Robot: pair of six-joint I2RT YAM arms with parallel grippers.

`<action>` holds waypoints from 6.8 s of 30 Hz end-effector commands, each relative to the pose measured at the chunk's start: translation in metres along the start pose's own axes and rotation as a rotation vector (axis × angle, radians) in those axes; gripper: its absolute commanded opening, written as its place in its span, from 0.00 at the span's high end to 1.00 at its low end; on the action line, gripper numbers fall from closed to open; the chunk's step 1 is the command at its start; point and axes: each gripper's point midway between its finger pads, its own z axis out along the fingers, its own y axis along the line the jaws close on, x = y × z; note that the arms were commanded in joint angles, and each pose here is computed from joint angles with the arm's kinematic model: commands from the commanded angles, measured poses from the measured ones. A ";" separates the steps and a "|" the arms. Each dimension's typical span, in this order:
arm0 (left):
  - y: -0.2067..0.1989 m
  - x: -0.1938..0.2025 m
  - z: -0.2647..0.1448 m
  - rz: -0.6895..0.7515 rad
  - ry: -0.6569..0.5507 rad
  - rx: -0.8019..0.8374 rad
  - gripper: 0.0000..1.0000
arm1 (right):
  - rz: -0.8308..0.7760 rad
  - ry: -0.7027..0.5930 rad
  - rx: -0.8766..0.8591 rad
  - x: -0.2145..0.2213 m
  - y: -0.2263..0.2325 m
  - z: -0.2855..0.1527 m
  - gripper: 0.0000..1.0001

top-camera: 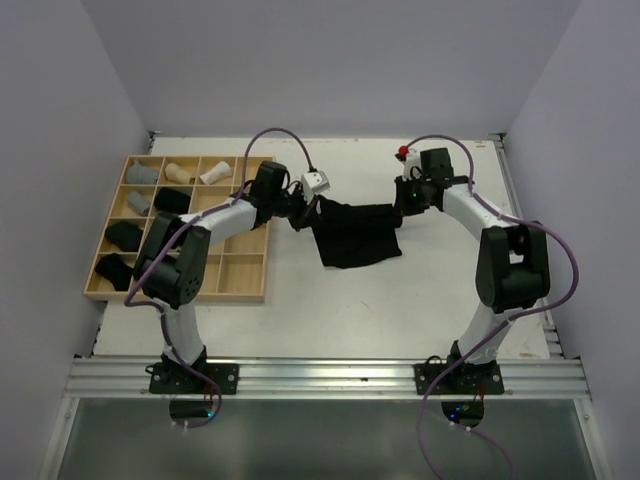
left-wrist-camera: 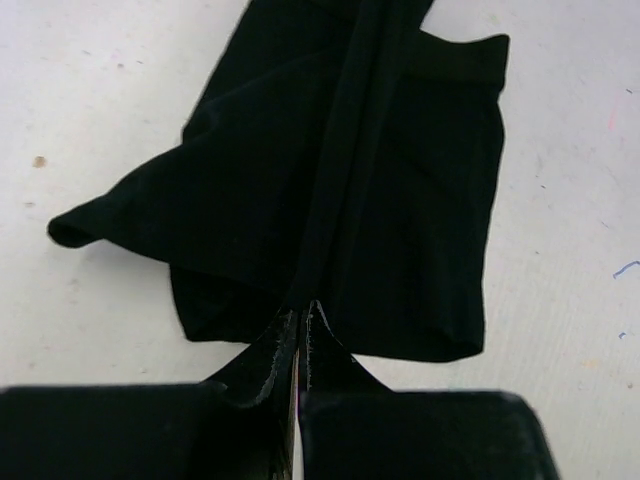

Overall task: Roll the underwear
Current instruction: Fold the underwear

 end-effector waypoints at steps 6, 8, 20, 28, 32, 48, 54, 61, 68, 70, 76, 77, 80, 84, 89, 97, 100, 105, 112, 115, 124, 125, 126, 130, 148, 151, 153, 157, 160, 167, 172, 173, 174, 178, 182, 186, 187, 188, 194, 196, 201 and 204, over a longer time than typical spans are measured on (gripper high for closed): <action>-0.026 -0.010 -0.011 0.070 -0.013 0.010 1.00 | -0.065 -0.076 0.006 -0.006 -0.002 -0.015 1.00; -0.032 -0.003 -0.011 0.070 0.000 0.022 1.00 | -0.064 -0.069 -0.007 -0.003 0.001 -0.016 1.00; -0.061 0.019 -0.022 0.053 0.028 0.096 1.00 | -0.063 -0.051 -0.073 0.021 0.020 -0.034 0.99; -0.092 0.035 -0.022 0.077 0.062 0.207 0.64 | -0.015 -0.024 -0.062 0.041 0.028 -0.054 0.62; -0.097 0.033 -0.034 0.135 0.068 0.212 0.60 | -0.001 -0.065 -0.071 0.032 0.035 -0.070 0.62; -0.068 -0.012 0.025 0.203 0.059 0.109 0.50 | 0.161 0.111 0.013 0.062 0.022 -0.057 0.60; -0.078 0.006 0.049 0.215 0.135 0.161 0.48 | 0.172 0.154 -0.030 0.082 0.031 -0.058 0.56; -0.076 0.025 0.061 0.196 0.205 0.145 0.55 | 0.171 0.184 -0.041 0.100 0.030 -0.046 0.58; -0.076 0.015 0.054 0.218 0.193 0.141 0.97 | 0.139 0.168 -0.029 0.097 0.026 -0.039 0.74; -0.077 0.011 0.050 0.226 0.191 0.138 1.00 | 0.128 0.155 -0.028 0.094 0.025 -0.038 0.86; -0.073 -0.007 0.022 0.240 0.168 0.129 1.00 | 0.085 0.096 -0.052 0.077 0.033 -0.049 1.00; -0.074 -0.012 0.015 0.254 0.161 0.128 1.00 | 0.083 0.088 -0.056 0.075 0.034 -0.051 1.00; -0.076 -0.007 0.002 0.287 0.192 0.135 1.00 | 0.071 0.058 -0.051 0.066 0.035 -0.059 0.98; -0.084 0.020 -0.006 0.285 0.274 0.181 1.00 | 0.077 0.037 -0.044 0.057 0.035 -0.061 0.91; -0.093 0.057 -0.007 0.269 0.357 0.236 0.99 | 0.111 0.071 -0.065 0.062 0.038 -0.053 0.88; -0.113 0.051 -0.018 0.248 0.293 0.286 0.54 | 0.166 0.110 -0.106 0.068 0.046 -0.034 0.87; -0.115 0.026 -0.026 0.244 0.200 0.254 0.53 | 0.172 0.134 -0.107 0.073 0.049 -0.024 0.86; -0.093 -0.012 -0.027 0.235 0.078 0.111 0.53 | 0.230 0.216 -0.067 0.096 0.043 -0.001 0.86; -0.063 -0.023 -0.025 0.119 0.034 0.002 0.52 | 0.220 0.353 -0.063 0.148 0.080 0.005 0.90; -0.048 -0.018 -0.031 0.022 0.030 -0.039 0.53 | 0.199 0.346 -0.152 0.157 0.127 -0.005 0.91; -0.051 -0.004 -0.040 -0.068 0.039 0.003 0.54 | 0.178 0.016 -0.173 0.069 0.157 -0.070 0.71; -0.055 -0.003 -0.040 -0.078 0.038 0.020 0.55 | 0.179 0.013 -0.169 0.063 0.154 -0.066 0.71; -0.058 -0.001 -0.038 -0.088 0.040 0.039 0.55 | 0.191 0.020 -0.158 0.060 0.148 -0.063 0.71; -0.063 0.013 -0.035 -0.120 0.078 0.060 0.56 | 0.175 0.142 -0.148 0.075 0.145 -0.040 0.69; -0.069 0.127 -0.019 -0.363 0.363 0.007 0.69 | 0.201 0.486 -0.004 0.208 0.103 0.004 0.81; -0.079 0.121 -0.018 -0.357 0.326 0.062 0.64 | 0.193 0.508 -0.013 0.212 0.103 0.004 0.83; -0.093 0.096 -0.025 -0.313 0.240 0.136 0.61 | 0.182 0.475 -0.033 0.204 0.107 -0.002 0.84; -0.101 0.012 -0.044 -0.146 -0.029 0.186 0.54 | 0.157 0.295 -0.144 0.157 0.129 -0.028 0.69; -0.088 -0.048 -0.049 -0.046 -0.170 0.129 0.50 | 0.148 0.150 -0.183 0.118 0.141 -0.052 0.59; -0.040 -0.058 0.021 -0.059 -0.067 0.067 0.46 | 0.151 0.256 -0.039 0.142 0.115 -0.062 0.53; -0.028 -0.053 0.055 -0.091 -0.015 0.068 0.45 | 0.220 0.345 0.018 0.177 0.102 -0.050 0.53; -0.032 -0.046 0.063 -0.095 0.005 0.079 0.45 | 0.236 0.348 0.022 0.180 0.100 -0.047 0.53; -0.030 -0.042 0.068 -0.089 0.023 0.067 0.45 | 0.245 0.356 0.025 0.184 0.099 -0.046 0.53; -0.043 -0.015 0.080 -0.094 0.116 0.083 0.46 | 0.264 0.398 0.034 0.206 0.094 -0.040 0.53; -0.043 0.013 0.083 -0.109 0.188 0.071 0.47 | 0.271 0.422 -0.015 0.217 0.100 -0.033 0.54; -0.042 0.029 0.083 -0.122 0.232 0.061 0.59 | 0.260 0.456 -0.021 0.228 0.099 -0.030 0.58; -0.040 0.030 0.083 -0.130 0.233 0.053 0.64 | 0.258 0.460 -0.022 0.230 0.099 -0.029 0.58; -0.039 0.031 0.083 -0.135 0.228 0.047 0.69 | 0.259 0.462 -0.026 0.231 0.099 -0.028 0.59; -0.010 0.027 0.080 -0.211 0.180 -0.073 1.00 | 0.276 0.518 0.004 0.242 0.095 -0.024 0.63; 0.005 0.024 0.077 -0.237 0.153 -0.105 1.00 | 0.276 0.527 0.022 0.245 0.092 -0.022 0.64; 0.011 0.010 0.075 -0.277 0.076 -0.092 0.85 | 0.261 0.506 0.057 0.236 0.086 -0.017 0.68; 0.009 -0.006 0.070 -0.276 0.032 -0.085 0.65 | 0.248 0.473 0.083 0.218 0.080 -0.013 0.70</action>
